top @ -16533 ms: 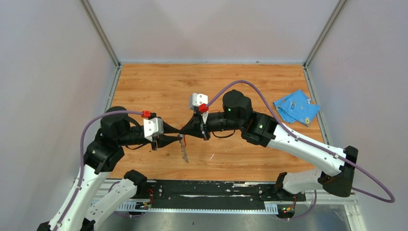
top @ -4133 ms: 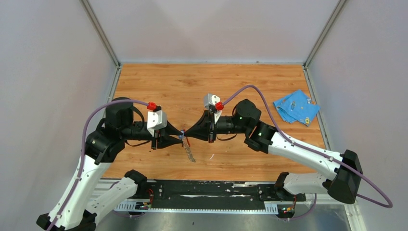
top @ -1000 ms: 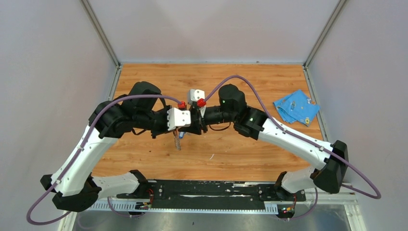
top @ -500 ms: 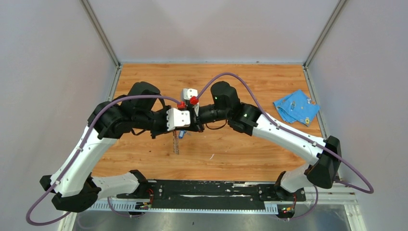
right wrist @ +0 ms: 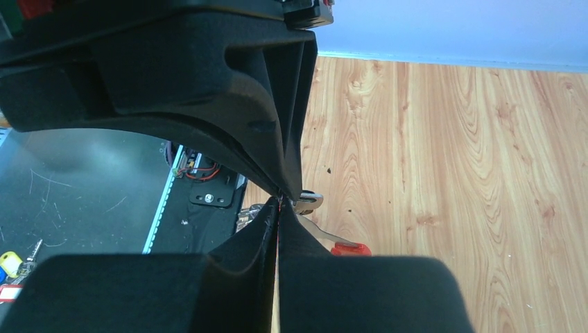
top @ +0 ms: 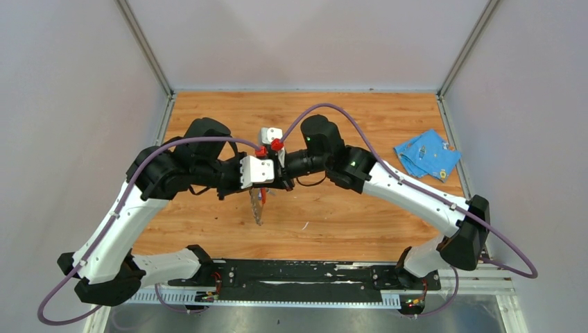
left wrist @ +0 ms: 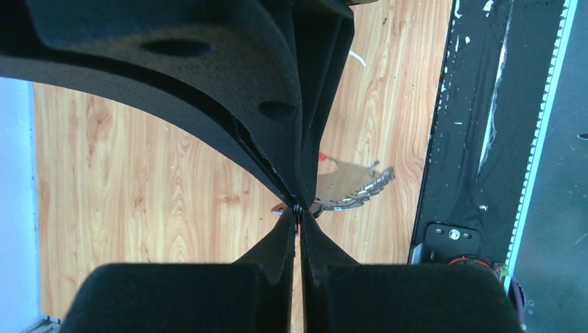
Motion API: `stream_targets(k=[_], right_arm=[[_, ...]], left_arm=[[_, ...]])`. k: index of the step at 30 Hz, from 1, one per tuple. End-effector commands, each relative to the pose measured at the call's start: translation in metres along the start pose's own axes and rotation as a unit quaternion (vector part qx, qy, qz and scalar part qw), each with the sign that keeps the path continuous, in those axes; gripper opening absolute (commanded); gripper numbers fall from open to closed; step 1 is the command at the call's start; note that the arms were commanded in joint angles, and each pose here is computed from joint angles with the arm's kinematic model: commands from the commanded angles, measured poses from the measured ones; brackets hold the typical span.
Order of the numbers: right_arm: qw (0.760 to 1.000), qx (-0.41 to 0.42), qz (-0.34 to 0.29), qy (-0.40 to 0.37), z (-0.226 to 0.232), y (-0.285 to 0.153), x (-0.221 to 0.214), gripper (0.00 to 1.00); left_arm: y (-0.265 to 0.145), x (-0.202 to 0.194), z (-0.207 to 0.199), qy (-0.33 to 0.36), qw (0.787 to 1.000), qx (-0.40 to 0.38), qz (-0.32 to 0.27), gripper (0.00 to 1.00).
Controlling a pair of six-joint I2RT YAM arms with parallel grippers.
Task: Put the keys on the keyring
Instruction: Adjust the key on the keyring.
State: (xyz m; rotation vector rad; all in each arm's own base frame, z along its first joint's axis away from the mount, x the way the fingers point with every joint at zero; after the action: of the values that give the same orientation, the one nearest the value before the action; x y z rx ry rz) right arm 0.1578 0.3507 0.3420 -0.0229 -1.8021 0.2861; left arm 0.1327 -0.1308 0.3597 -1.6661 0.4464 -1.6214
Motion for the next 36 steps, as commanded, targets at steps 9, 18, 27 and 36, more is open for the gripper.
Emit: stream_targets(k=[9, 18, 27, 36], right_arm=[[0.988, -0.109, -0.114, 0.005, 0.000, -0.024, 0.009, 0.00], [0.981, -0.094, -0.165, 0.034, 0.018, -0.035, 0.009, 0.00], [0.979, -0.084, -0.181, 0.048, 0.028, -0.040, 0.007, 0.00], [0.980, -0.074, -0.179, 0.047, 0.030, -0.040, 0.007, 0.00]], left_arm=[[-0.018, 0.003, -0.016, 0.024, 0.998, -0.025, -0.044, 0.40], [-0.003, -0.007, -0.012, 0.040, 0.997, 0.001, -0.060, 0.55], [-0.004, 0.015, -0.014, 0.023, 0.988, 0.001, -0.150, 0.51], [-0.002, 0.009, -0.027, 0.050, 0.984, -0.044, -0.167, 0.41]])
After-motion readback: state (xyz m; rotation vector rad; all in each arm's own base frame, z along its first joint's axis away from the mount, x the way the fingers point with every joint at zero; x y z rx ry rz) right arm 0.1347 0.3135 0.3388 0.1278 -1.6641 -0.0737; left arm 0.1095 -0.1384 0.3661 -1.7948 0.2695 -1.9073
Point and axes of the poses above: each gripper's point midway between its finger pads, its own y axis out along the fingers, its own z axis along the line the jaws close on, x = y × z, the point moved 7 cm from there along -y, back along the fingers, and after that the axes turned 13 degrees about -y, right-handed, at the moved point
